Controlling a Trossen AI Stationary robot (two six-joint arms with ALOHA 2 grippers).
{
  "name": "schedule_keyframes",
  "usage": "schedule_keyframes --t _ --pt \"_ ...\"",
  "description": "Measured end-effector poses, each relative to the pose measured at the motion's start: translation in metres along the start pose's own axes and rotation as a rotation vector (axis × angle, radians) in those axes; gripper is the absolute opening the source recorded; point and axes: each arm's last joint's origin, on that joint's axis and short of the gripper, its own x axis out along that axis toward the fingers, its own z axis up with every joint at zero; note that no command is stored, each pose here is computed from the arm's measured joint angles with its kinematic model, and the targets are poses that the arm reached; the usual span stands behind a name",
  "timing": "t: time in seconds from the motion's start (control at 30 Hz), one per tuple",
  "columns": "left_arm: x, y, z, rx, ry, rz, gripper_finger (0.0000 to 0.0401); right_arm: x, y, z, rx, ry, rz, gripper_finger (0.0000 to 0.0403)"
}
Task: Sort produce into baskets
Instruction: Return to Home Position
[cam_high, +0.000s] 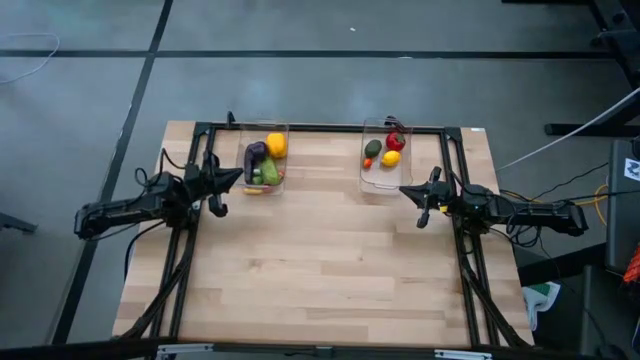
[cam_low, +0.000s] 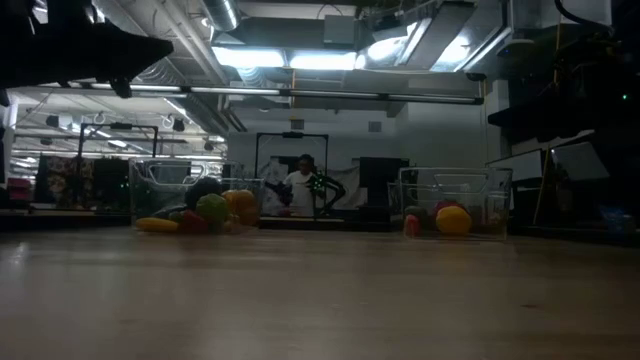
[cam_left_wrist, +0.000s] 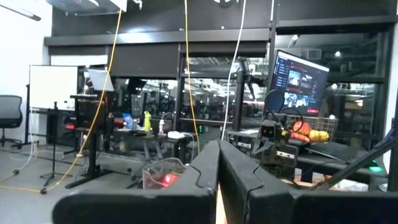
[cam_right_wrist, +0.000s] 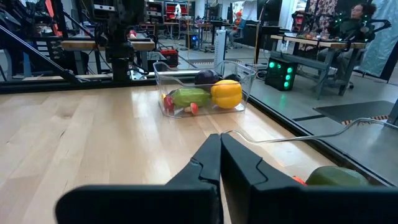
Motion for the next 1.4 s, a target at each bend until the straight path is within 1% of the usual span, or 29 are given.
schedule_keyframes --t 0.2,0.43,0.8,0.87,1.03,1.27,1.4 --pt "-0.001 0.0 -0.002 -0.004 0.02 0.0 0.0003 0.0 0.0 0.0 0.0 0.0 0.0 0.0012" --pt "-0.003 0.001 -0.016 -0.055 0.163 0.013 0.0002 0.0 0.0 0.0 0.0 0.0 0.0 0.0012" --pt "-0.006 0.002 -0.028 -0.082 0.291 0.028 0.0002 0.0 0.0 0.0 0.0 0.0 0.0 0.0012" --pt "-0.006 0.001 -0.028 -0.087 0.296 0.011 0.0005 0.0 0.0 0.0 0.0 0.0 0.0 0.0012" --pt "-0.006 -0.001 -0.03 -0.11 0.322 -0.068 0.0009 0.0 0.0 0.0 0.0 0.0 0.0 0.0012" --pt "-0.006 -0.001 -0.03 -0.153 0.326 -0.07 0.0004 0.0 0.0 0.0 0.0 0.0 0.0 0.0012" --pt "-0.006 -0.001 -0.03 -0.149 0.325 -0.071 0.0004 0.0 0.0 0.0 0.0 0.0 0.0 0.0012"
